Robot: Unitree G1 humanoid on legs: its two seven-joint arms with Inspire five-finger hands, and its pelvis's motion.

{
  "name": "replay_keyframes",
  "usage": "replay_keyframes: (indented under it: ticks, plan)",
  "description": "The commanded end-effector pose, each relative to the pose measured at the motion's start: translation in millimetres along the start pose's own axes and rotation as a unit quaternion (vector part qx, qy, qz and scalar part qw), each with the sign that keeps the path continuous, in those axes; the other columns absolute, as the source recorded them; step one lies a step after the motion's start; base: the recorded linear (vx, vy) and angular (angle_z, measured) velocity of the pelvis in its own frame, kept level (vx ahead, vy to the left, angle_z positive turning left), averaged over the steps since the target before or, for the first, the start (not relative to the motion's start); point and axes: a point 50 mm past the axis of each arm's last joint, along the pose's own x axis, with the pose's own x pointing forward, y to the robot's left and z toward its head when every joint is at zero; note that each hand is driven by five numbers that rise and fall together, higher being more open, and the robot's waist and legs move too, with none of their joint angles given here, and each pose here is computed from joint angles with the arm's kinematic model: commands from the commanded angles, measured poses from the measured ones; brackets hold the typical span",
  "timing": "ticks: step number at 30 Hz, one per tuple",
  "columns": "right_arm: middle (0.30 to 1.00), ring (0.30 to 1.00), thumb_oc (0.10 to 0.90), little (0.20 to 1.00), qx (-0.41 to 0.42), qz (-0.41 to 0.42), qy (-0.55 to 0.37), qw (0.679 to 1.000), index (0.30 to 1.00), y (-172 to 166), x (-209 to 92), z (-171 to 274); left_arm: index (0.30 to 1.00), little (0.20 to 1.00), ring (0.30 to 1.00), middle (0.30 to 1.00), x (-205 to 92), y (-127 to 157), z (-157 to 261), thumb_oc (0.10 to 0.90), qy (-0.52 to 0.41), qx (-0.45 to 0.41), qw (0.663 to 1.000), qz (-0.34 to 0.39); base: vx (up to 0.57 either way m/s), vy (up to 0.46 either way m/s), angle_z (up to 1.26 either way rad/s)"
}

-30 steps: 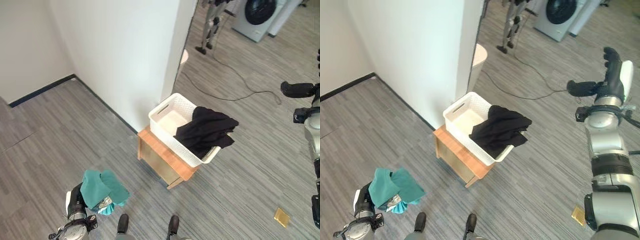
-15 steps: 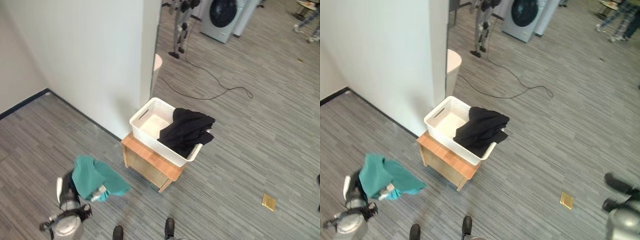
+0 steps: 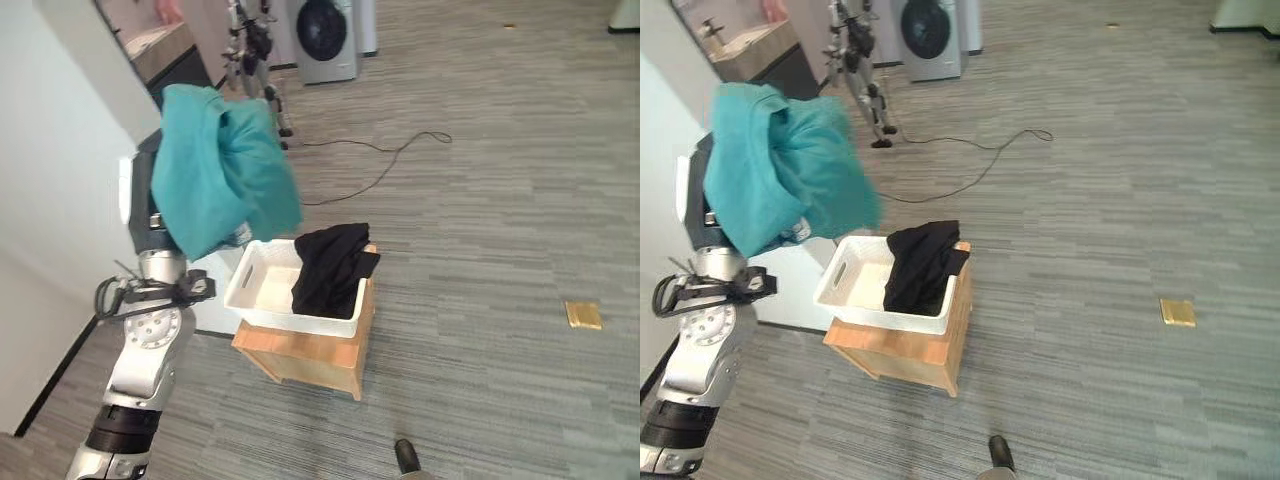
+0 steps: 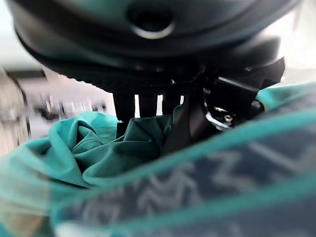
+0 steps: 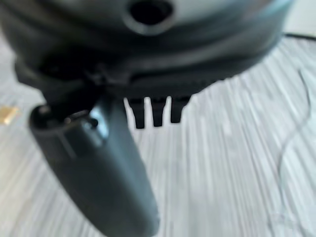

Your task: Pick up bed clothes into laundry basket.

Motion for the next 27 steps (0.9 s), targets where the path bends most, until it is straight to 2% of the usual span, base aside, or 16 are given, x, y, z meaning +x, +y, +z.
replay_keyframes:
  ticks: [1,2,6,11,14,15,21,22,27]
  plan:
    - [0.900,0.900,0.800,0.900,-0.031,0.009,-0.005,0.999,0.900,10,-2,-1,0.300,0.300,0.300,0.300,42,20,36,0.400,-0.112,0.095,0.988,0.049,0.02,-0.015,-0.31]
    - [0.900,0.900,0.800,0.900,-0.030,0.009,-0.005,0.999,0.900,11,-2,-1,0.300,0.300,0.300,0.300,42,20,36,0.400,-0.113,0.096,0.988,0.049,0.02,-0.024,-0.45]
    - [0.900,0.900,0.800,0.900,-0.026,0.011,0.010,1.000,0.900,11,-3,-15,0.300,0.300,0.300,0.300,55,46,19,0.400,-0.079,0.300,0.947,0.080,0.04,-0.032,-0.29]
    - [0.900,0.900,0.800,0.900,-0.010,-0.002,0.014,1.000,0.900,5,-3,-19,0.300,0.300,0.300,0.300,47,58,-6,0.400,-0.025,0.377,0.923,0.074,-0.02,-0.013,-0.16]
    - [0.900,0.900,0.800,0.900,-0.009,-0.009,0.010,1.000,0.900,2,-2,-19,0.300,0.300,0.300,0.300,41,64,-22,0.400,0.011,0.393,0.916,0.076,-0.01,-0.008,-0.11]
    - [0.900,0.900,0.800,0.900,-0.013,-0.011,0.005,1.000,0.900,4,-3,-17,0.300,0.300,0.300,0.300,38,64,-38,0.400,0.049,0.379,0.920,0.081,-0.04,-0.010,-0.10]
    - [0.900,0.900,0.800,0.900,-0.013,-0.016,-0.011,1.000,0.900,5,-2,-6,0.300,0.300,0.300,0.300,22,60,-65,0.400,0.108,0.348,0.928,0.080,0.00,-0.014,-0.09]
    - [0.900,0.900,0.800,0.900,-0.013,-0.020,-0.022,0.999,0.900,2,-1,4,0.300,0.300,0.300,0.300,8,56,-84,0.400,0.147,0.349,0.923,0.067,0.01,-0.013,-0.18]
    - [0.900,0.900,0.800,0.900,-0.010,-0.027,-0.055,0.998,0.900,2,-1,22,0.300,0.300,0.300,0.300,0,66,-110,0.400,0.216,0.389,0.893,0.066,-0.02,-0.013,-0.13]
